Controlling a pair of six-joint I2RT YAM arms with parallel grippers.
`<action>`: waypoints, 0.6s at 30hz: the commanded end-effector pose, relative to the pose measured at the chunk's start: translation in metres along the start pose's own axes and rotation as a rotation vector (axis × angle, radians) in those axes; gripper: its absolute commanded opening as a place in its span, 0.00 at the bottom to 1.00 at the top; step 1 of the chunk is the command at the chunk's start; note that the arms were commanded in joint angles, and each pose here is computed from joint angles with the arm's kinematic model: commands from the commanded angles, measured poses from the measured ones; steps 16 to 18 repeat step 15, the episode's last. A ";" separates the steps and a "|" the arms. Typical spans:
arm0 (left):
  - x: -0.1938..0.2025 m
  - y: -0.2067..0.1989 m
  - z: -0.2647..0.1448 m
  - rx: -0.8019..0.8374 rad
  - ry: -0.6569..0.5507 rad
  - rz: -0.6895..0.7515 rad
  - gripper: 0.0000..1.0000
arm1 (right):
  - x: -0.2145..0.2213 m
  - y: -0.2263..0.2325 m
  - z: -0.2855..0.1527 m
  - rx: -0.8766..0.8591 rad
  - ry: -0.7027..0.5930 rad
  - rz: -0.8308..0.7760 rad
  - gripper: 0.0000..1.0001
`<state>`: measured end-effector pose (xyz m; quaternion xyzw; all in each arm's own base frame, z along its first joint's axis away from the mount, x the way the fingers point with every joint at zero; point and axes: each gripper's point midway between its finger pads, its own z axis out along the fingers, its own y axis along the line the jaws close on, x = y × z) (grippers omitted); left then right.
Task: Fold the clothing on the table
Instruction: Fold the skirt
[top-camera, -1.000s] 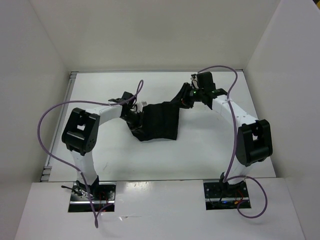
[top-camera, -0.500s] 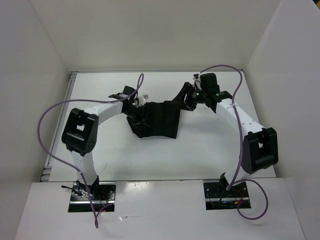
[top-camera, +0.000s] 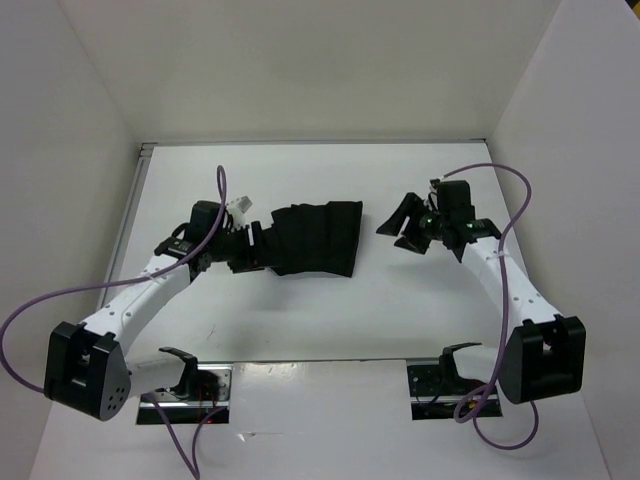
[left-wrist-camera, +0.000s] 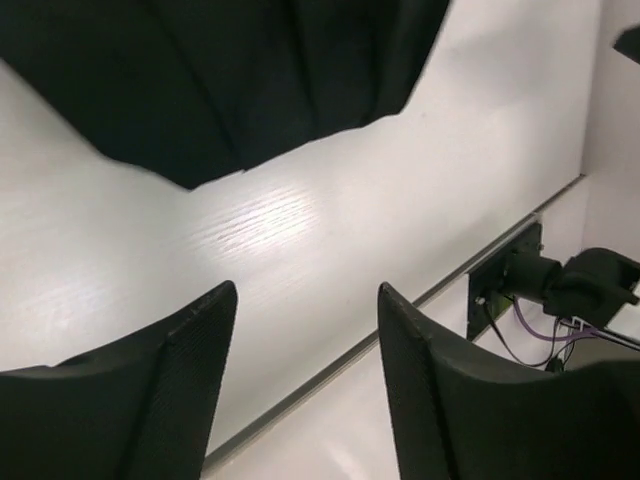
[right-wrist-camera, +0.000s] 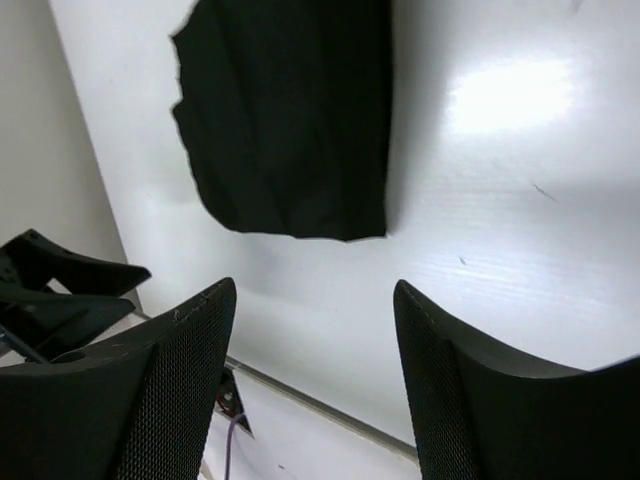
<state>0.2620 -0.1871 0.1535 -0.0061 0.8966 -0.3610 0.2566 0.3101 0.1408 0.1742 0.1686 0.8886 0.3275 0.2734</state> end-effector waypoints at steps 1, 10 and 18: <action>-0.014 -0.005 -0.007 -0.013 -0.083 -0.032 0.67 | 0.015 -0.024 -0.007 0.075 -0.001 0.028 0.70; 0.004 0.000 -0.020 -0.023 -0.129 -0.170 1.00 | 0.022 -0.035 -0.030 0.108 -0.110 0.069 0.74; 0.013 0.004 -0.005 -0.027 -0.046 -0.174 1.00 | 0.013 -0.027 -0.050 0.081 -0.213 0.076 0.80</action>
